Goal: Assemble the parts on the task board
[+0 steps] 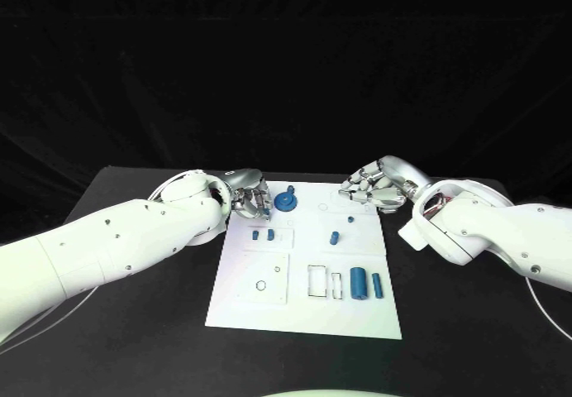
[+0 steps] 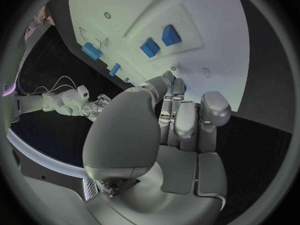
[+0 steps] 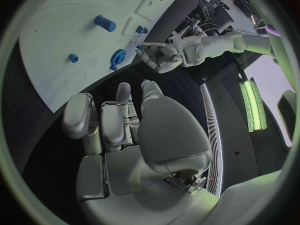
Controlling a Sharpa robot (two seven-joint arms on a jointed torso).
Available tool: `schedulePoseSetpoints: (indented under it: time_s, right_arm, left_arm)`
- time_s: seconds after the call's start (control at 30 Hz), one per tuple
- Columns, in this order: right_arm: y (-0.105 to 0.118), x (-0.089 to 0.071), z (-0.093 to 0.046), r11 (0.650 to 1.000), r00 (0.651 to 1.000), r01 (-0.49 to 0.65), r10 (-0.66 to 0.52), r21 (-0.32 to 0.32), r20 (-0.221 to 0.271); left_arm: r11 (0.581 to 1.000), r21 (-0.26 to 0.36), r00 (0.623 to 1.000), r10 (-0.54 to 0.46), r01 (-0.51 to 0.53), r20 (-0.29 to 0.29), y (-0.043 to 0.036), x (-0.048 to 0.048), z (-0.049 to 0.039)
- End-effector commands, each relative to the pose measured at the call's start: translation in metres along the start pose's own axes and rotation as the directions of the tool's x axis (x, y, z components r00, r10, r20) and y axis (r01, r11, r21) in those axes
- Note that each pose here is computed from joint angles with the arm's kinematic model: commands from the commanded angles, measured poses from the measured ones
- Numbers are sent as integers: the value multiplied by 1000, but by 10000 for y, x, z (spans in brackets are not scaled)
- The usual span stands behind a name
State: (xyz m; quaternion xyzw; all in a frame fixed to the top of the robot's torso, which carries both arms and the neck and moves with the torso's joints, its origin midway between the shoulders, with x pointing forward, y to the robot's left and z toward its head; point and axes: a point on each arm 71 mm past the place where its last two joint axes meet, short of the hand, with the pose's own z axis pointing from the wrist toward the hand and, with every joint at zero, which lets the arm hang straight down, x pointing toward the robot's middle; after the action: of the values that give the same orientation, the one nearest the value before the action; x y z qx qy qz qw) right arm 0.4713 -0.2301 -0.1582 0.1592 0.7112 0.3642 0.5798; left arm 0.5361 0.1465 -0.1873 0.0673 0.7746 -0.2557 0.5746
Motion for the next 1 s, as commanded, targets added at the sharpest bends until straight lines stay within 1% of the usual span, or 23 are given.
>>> schedulePoseSetpoints:
  time_s: [0.03,0.33,1.0]
  right_arm:
    - [6,13,0,1000,1000,7,-7,-11,-10]
    - [7,16,-2,1000,1000,7,-7,-11,-10]
    - [13,18,-4,1000,1000,6,-6,-14,-9]
  left_arm:
    - [1000,0,1000,-5,5,-30,-10,27,10]
    - [1000,-8,999,2,-2,-45,16,53,24]
    - [1000,-6,998,2,-2,-56,11,110,55]
